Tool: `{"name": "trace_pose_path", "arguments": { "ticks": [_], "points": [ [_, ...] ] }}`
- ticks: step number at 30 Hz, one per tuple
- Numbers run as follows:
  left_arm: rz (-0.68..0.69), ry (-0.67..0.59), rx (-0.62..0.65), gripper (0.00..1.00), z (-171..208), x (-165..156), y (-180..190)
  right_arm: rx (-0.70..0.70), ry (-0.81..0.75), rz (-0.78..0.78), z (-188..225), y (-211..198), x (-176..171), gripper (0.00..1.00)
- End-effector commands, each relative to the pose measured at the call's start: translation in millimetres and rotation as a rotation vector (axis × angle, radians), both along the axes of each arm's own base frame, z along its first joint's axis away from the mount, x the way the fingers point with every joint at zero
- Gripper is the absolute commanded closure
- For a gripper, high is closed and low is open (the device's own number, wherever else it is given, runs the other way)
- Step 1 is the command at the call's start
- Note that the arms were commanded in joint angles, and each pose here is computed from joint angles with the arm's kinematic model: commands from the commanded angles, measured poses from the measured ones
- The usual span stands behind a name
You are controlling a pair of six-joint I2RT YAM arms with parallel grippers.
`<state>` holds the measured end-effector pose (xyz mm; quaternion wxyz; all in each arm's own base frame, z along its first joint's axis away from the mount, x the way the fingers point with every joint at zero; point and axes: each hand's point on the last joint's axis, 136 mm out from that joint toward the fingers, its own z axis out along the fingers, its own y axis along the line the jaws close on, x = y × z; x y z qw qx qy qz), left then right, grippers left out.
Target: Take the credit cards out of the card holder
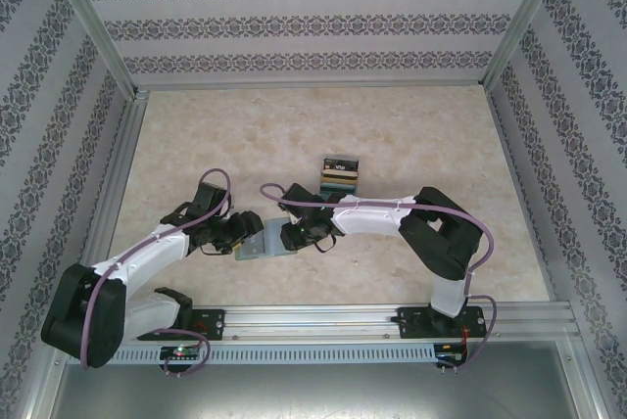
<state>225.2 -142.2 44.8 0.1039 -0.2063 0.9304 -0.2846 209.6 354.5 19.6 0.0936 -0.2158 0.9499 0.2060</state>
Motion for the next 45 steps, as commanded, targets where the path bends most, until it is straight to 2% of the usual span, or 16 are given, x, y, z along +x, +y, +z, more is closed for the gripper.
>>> {"name": "trace_pose_path", "arguments": {
  "ticks": [1,21,37,43,44,45],
  "points": [
    [-0.033,0.012,0.025,0.31,-2.2,-3.6,-0.9,-0.038,0.064,0.01,-17.7,-3.7,-15.7,0.71],
    [-0.024,0.024,0.047,0.32,-6.1,-5.6,3.2,-0.04,0.073,0.012,-20.9,-3.5,-16.7,0.71],
    [-0.081,-0.003,-0.088,0.31,-2.6,2.8,-22.3,-0.039,0.073,0.011,-21.5,-2.3,-16.5,0.71],
    [-0.096,-0.013,-0.114,0.26,0.1,3.4,-26.9,-0.037,0.075,0.011,-21.4,-1.8,-16.7,0.71],
    [-0.098,-0.017,-0.118,0.22,1.0,4.1,-27.5,-0.04,0.077,0.011,-22.3,-2.5,-17.2,0.71],
    [-0.099,-0.015,-0.121,0.15,1.0,3.8,-28.1,-0.04,0.077,0.013,-22.5,-2.5,-17.5,0.71]
  ]
}}
